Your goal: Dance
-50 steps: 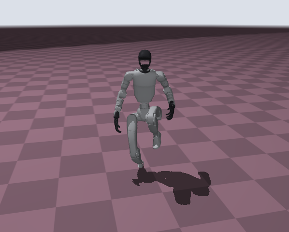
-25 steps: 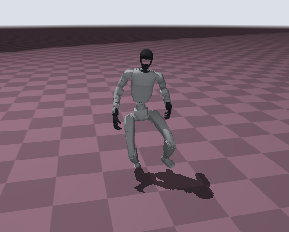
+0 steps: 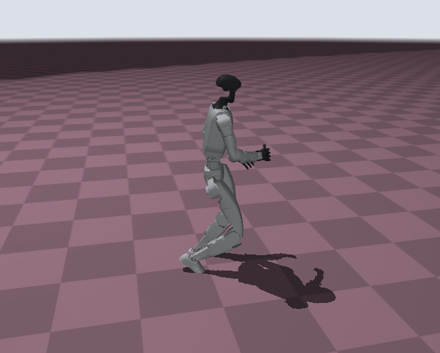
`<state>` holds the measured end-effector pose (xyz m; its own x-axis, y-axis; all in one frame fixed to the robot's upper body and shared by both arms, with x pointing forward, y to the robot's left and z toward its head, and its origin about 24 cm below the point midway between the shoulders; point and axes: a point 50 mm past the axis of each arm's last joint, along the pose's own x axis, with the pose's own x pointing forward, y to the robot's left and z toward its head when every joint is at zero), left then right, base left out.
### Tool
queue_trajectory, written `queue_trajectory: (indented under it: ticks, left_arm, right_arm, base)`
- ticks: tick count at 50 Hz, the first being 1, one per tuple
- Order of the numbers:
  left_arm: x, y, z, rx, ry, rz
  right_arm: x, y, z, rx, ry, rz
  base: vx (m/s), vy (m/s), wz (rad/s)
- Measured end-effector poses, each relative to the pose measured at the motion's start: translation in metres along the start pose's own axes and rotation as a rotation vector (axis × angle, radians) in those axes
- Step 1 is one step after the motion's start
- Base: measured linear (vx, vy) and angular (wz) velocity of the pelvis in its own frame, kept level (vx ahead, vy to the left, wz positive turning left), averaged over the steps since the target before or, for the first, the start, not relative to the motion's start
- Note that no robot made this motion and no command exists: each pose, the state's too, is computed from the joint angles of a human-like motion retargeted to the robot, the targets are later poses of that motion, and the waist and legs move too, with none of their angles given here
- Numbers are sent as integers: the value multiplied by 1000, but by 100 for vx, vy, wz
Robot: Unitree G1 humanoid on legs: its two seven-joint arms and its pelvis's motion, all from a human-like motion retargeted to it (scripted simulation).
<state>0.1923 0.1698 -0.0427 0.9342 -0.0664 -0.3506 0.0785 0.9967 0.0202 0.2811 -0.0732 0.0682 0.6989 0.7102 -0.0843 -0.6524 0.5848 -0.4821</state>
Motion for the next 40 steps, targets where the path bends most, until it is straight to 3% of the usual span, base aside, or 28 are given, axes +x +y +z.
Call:
queue_trajectory:
  ticks: [14, 24, 28, 33, 40]
  left_arm:
    - [-6, 10, 72, 222, -271, -78]
    - [-28, 16, 29, 445, -110, -127]
    - [-38, 31, 28, 526, -70, -148]
    - [-77, 55, 23, 332, -22, -61]
    - [-110, 51, -11, -104, 65, 96]
  right_arm:
    - [-12, -2, 118, -167, -476, 128]
    - [14, 16, 69, -352, -254, 160]
    - [28, 17, 88, -495, -305, 177]
    - [21, -1, 119, -578, -411, 74]
    - [4, 14, 65, -332, -243, 74]
  base:
    - [5, 11, 271]
    - [30, -2, 42]
    - [34, -17, -126]
    - [26, -15, -312]
    - [15, 4, -474]
